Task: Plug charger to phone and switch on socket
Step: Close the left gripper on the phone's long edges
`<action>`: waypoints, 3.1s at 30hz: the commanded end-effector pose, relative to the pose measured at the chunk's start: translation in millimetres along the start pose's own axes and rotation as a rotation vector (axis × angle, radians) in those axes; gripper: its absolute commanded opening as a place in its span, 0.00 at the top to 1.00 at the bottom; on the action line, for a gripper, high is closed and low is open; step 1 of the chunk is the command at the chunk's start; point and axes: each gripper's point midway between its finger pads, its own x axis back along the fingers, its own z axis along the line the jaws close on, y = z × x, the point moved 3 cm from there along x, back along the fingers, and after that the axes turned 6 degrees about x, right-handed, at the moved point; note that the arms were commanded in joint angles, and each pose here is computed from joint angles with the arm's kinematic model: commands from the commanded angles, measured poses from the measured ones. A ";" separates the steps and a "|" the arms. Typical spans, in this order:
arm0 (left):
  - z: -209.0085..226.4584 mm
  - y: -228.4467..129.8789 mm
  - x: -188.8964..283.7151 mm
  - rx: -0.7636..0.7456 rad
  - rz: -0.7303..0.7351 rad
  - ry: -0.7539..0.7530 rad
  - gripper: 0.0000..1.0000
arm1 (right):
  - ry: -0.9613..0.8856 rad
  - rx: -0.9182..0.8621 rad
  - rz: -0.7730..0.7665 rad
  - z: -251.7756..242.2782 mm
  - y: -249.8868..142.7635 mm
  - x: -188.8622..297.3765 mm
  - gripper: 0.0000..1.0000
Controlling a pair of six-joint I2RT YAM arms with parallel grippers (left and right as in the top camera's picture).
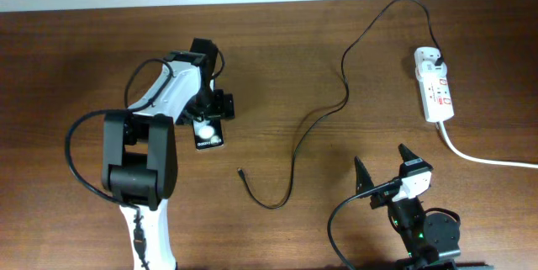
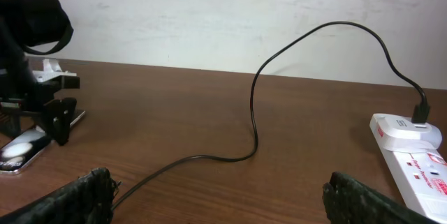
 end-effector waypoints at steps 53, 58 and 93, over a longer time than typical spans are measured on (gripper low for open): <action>-45.5 -43.0 -21.7 -0.098 0.081 -0.075 0.01 | 0.004 -0.008 0.004 1.3 -2.1 0.0 0.01; -45.5 -43.1 -21.6 -0.098 0.082 -0.075 0.13 | 0.004 -0.007 0.004 1.3 -2.1 0.0 0.01; -19.9 -4.5 141.7 -0.025 -0.305 -0.204 0.01 | 0.004 -0.008 0.004 1.3 -2.1 0.0 0.01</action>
